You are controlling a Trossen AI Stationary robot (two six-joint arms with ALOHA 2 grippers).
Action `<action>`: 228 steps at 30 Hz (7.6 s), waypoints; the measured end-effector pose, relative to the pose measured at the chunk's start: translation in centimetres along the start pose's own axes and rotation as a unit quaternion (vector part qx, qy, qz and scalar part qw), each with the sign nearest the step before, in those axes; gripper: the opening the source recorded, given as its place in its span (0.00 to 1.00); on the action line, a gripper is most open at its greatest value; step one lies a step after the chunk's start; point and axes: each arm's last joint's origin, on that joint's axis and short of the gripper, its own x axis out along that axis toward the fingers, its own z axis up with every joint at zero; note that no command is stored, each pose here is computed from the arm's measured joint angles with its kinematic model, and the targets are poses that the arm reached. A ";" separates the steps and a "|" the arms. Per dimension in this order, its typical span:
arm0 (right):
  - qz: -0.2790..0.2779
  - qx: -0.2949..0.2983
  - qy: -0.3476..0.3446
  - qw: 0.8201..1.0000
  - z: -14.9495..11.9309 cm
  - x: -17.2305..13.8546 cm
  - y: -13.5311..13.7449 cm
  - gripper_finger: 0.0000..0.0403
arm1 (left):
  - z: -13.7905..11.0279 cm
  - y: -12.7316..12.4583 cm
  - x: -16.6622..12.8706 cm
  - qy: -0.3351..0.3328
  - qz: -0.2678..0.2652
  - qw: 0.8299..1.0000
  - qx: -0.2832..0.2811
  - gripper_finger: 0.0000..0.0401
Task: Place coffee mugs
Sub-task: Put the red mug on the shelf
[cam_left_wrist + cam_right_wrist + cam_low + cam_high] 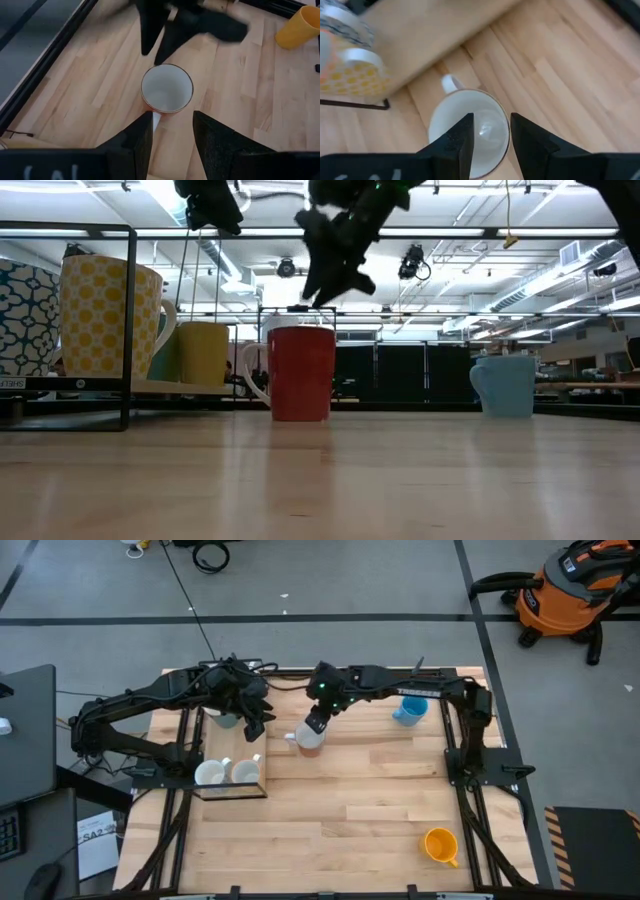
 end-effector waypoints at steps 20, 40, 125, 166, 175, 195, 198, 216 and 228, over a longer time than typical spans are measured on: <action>0.023 -0.094 -0.083 0.992 -2.3 -16.0 0.3 0.33 | 0.0 0.0 0.0 -0.001 0.005 1.000 -0.001 0.37; -0.044 -0.040 -0.091 0.994 -13.8 -13.8 -4.4 0.33 | 2.1 0.0 1.3 -0.088 0.016 0.990 -0.111 0.37; -0.021 -0.038 -0.084 0.996 -15.4 -10.9 -5.2 0.33 | 2.5 2.0 13.0 0.207 0.125 0.968 -0.072 0.06; -0.021 -0.038 -0.085 0.995 -15.4 -10.9 -5.1 0.33 | -1.5 7.0 8.5 0.271 0.181 0.942 -0.082 0.07; -0.020 -0.038 -0.087 0.995 -15.4 -10.9 -5.1 0.33 | -1.4 8.4 6.1 0.238 0.199 0.946 -0.088 0.07; -0.020 -0.038 -0.087 0.995 -15.4 -10.9 -5.1 0.33 | -2.0 11.2 5.0 0.251 0.222 0.936 -0.111 0.07; -0.020 -0.038 -0.087 0.995 -15.4 -10.9 -5.1 0.33 | -2.0 11.2 5.0 0.252 0.221 0.935 -0.111 0.07; -0.020 -0.038 -0.087 0.995 -15.4 -10.9 -5.1 0.33 | -2.3 11.1 4.8 0.271 0.222 0.930 -0.111 0.14; -0.020 -0.038 -0.087 0.995 -15.4 -10.9 -5.1 0.33 | -2.3 11.1 4.8 0.269 0.224 0.929 -0.118 0.14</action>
